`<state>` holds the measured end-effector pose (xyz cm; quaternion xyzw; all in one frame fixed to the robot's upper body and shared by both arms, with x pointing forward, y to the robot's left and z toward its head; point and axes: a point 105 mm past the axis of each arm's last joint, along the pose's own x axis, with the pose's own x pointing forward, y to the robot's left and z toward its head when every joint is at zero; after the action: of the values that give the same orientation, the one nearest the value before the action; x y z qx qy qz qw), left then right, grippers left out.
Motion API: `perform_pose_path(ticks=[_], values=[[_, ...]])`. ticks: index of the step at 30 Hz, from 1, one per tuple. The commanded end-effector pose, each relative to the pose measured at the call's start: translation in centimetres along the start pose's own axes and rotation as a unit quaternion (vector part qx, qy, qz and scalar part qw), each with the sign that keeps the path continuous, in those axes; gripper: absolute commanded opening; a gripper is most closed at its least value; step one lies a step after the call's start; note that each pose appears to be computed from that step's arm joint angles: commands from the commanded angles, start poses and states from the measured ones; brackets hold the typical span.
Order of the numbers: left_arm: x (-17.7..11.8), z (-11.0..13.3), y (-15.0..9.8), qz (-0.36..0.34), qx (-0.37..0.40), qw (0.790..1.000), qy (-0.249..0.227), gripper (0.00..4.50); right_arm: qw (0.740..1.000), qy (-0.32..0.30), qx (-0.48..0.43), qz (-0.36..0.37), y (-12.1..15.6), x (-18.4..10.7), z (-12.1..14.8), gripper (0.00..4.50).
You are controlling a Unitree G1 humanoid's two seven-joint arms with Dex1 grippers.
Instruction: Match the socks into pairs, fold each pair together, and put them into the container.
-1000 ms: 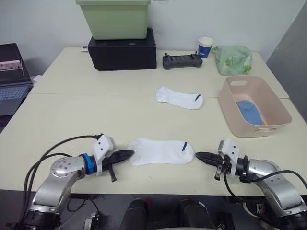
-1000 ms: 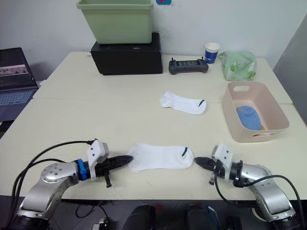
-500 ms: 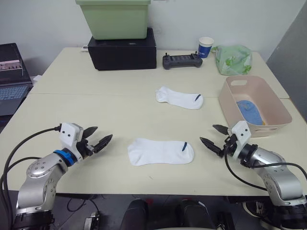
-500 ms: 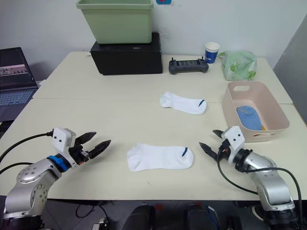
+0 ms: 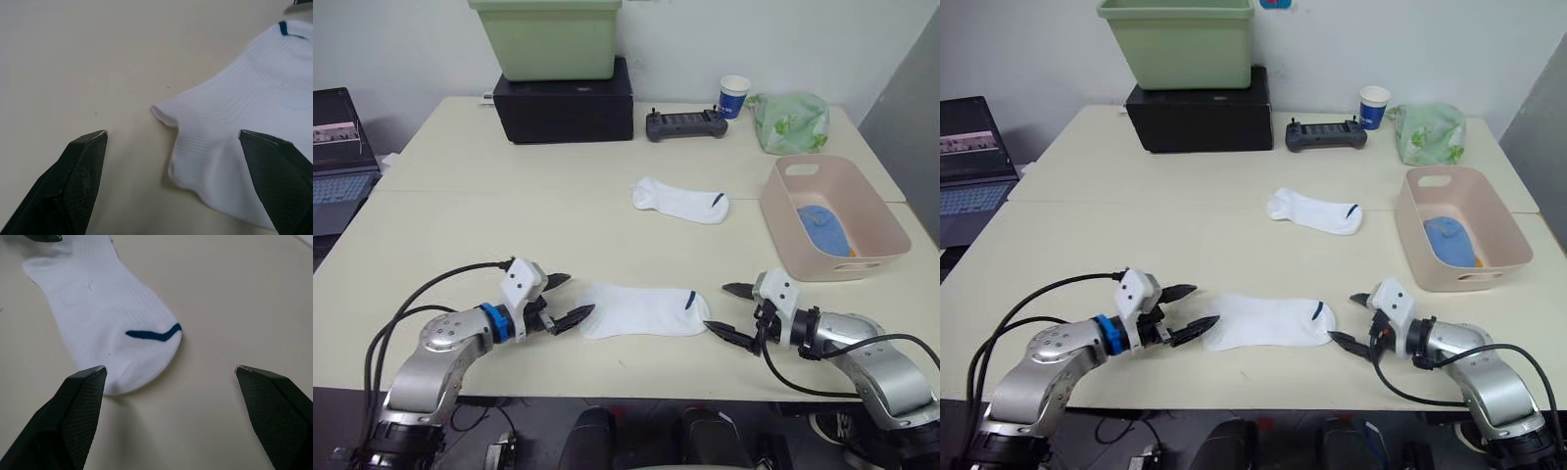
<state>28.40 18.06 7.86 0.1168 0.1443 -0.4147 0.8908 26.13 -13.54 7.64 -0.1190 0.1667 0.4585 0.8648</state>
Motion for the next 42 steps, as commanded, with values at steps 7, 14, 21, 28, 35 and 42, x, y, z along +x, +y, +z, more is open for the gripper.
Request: perform_pose_path(ticks=[7, 14, 21, 28, 35, 42], values=[[0.6, -0.4, -0.8, -0.05, 0.018, 0.998, 0.021, 2.26, 1.0, 0.0, 0.011, 0.007, 2.1, 1.7, 0.4, 3.51], [0.2, -0.3, -1.3, -0.057, 0.007, 0.998, 0.016, 0.01, 1.0, -0.007, -0.001, -0.021, 0.6, 1.6, 1.0, 0.96], [-0.5, -0.2, -2.4, -0.053, -0.033, 0.998, 0.015, 0.0, 1.0, -0.021, -0.023, 0.001, -1.0, 2.8, 3.2, 0.02], [-2.3, -0.6, -7.9, -0.123, -0.159, 0.979, 0.031, 0.0, 0.994, -0.024, -0.064, 0.08, -1.3, 7.1, 6.4, 0.02], [-1.5, -0.7, -8.0, -0.077, -0.179, 0.98, 0.03, 0.0, 0.989, -0.031, -0.09, 0.112, -1.0, 9.7, 7.5, 0.23], [-3.7, -1.3, -7.1, -0.074, -0.168, 0.982, 0.042, 2.04, 0.99, -0.063, -0.08, 0.093, -1.3, 7.9, 8.1, 2.42]])
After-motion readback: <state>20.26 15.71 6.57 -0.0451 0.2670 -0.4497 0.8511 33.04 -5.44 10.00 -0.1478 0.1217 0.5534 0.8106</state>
